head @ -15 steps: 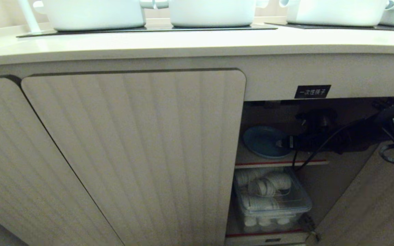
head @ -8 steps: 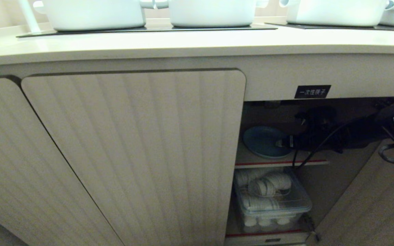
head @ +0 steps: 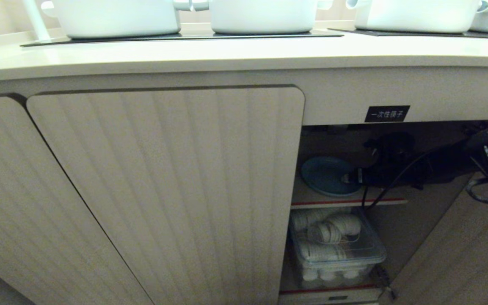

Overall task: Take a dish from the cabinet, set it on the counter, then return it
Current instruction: Take the plate from the cabinet

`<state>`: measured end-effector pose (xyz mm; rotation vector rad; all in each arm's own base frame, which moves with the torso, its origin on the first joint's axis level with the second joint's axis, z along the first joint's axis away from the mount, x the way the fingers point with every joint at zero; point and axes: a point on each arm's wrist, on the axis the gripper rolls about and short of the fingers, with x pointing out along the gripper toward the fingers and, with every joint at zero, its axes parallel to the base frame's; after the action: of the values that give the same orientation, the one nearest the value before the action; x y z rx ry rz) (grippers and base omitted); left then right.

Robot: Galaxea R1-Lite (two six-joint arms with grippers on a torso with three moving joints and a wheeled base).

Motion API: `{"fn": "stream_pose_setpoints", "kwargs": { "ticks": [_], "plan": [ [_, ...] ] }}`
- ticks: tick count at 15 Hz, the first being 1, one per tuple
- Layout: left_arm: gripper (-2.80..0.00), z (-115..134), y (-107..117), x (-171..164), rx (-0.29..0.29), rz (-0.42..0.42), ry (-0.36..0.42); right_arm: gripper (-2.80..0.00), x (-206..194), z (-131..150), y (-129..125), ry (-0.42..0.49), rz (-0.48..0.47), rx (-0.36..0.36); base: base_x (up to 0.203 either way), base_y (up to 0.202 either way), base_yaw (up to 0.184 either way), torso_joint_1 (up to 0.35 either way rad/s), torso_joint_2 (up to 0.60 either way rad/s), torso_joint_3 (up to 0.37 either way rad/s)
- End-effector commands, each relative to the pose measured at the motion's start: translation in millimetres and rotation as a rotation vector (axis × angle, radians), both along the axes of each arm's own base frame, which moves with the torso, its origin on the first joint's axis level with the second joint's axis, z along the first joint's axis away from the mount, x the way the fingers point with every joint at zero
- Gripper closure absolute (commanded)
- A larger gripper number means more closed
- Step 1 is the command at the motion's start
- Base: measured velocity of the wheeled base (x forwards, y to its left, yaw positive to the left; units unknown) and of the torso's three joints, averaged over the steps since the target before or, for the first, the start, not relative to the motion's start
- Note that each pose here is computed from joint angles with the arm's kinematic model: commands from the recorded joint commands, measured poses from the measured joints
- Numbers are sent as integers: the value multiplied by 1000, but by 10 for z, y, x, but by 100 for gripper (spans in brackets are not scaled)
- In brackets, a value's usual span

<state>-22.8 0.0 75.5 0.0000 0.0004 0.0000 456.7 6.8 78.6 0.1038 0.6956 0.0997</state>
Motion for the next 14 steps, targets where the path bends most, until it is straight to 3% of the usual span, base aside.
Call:
{"fn": "stream_pose_setpoints", "kwargs": {
  "ticks": [1,14],
  "plan": [
    [0,0,0,0,0,2,0,-280,33,-44,25,3,6,2,0,0,0,0,0,0],
    [0,0,0,0,0,1,0,-280,126,-102,31,1,23,-20,0,0,0,0,0,0]
  ]
}}
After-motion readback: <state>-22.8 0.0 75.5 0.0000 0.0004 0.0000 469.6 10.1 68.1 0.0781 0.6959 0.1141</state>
